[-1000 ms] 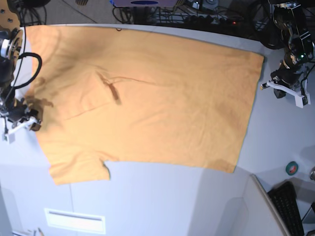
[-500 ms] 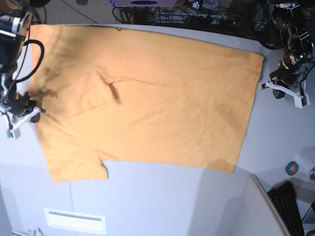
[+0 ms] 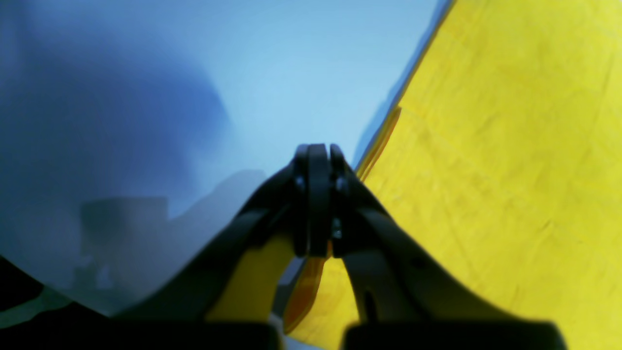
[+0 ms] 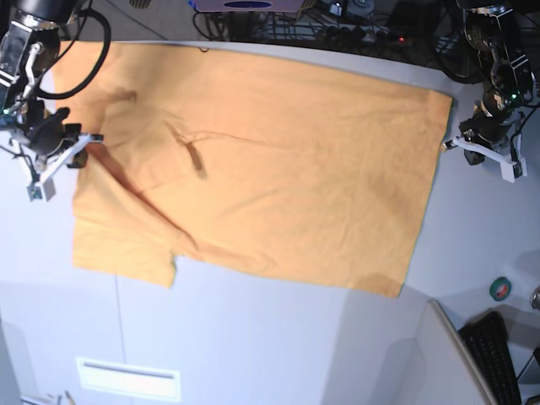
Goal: Layout the t-shirt on the table in an organized manner, then fold the t-shirt properly
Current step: 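Grasp the shirt's side edge with the right gripper, then the left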
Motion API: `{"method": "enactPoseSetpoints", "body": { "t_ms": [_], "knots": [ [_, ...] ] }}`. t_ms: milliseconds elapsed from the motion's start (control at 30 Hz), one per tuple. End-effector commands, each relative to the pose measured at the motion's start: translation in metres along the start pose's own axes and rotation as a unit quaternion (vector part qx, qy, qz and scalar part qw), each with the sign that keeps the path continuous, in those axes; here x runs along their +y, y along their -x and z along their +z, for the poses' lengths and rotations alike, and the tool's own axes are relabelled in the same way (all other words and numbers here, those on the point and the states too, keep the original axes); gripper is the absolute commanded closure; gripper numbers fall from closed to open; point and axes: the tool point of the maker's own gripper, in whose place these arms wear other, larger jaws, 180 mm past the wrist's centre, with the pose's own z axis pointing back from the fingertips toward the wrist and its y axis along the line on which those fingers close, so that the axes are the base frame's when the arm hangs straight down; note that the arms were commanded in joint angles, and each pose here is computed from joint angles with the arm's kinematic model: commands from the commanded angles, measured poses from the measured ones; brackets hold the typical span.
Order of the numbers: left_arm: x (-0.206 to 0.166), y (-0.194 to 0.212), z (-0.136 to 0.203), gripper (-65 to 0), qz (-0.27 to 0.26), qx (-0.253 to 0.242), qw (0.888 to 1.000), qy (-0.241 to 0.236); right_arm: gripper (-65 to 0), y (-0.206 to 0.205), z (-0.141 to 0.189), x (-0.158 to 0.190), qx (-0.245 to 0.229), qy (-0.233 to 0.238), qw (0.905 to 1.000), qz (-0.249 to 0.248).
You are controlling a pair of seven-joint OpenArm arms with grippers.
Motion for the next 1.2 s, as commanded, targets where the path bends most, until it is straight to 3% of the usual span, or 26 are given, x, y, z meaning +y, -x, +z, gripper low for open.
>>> {"method": "enactPoseSetpoints", "body": {
  "t_ms": [0,100,200,233,267,433,733,1033,1100,1167],
  "knots": [
    [0.003,-0.016,0.002,0.0,-0.007,-0.024,1.0,-0.001,0.0,-0.006,0.004,-0.002,-0.009,0.002,1.0,0.003],
    [0.002,-0.017,0.002,0.0,-0.006,-0.025,1.0,0.0,0.0,0.003,0.004,0.004,0.008,-0.004,1.0,-0.001],
    [0.004,-0.018,0.002,0.0,-0.006,-0.026,1.0,-0.002,-27.0,0.001,0.004,0.006,0.003,-0.006,1.0,-0.002],
    [0.004,-0.018,0.002,0.0,-0.006,-0.026,1.0,-0.002,-33.5,-0.002,0.005,0.0,-0.004,0.0,1.0,-0.008],
    [0.004,-0.018,0.002,0.0,-0.005,-0.026,1.0,-0.002,-35.6,-0.007,0.007,-0.005,-0.016,0.005,0.9997,-0.015],
    [0.005,-0.016,0.003,0.0,-0.006,-0.023,1.0,-0.003,-33.3,-0.053,0.005,-0.027,-0.07,0.022,0.9966,-0.035],
    [0.005,-0.017,0.002,0.0,-0.005,-0.025,1.0,-0.004,-33.3,-0.069,-0.064,-0.061,0.003,-0.025,0.9918,-0.125],
    [0.006,-0.018,0.002,0.0,-0.007,-0.025,1.0,-0.004,-32.4,-0.067,-0.075,-0.048,0.005,-0.043,0.9889,-0.142],
    [0.006,-0.018,0.002,0.0,-0.007,-0.025,1.0,-0.004,-27.3,-0.068,-0.076,-0.048,0.001,-0.043,0.9886,-0.144],
    [0.006,-0.018,0.002,0.0,-0.007,-0.025,1.0,-0.004,-16.7,-0.072,-0.076,-0.049,-0.011,-0.042,0.9886,-0.144]
  ]
}}
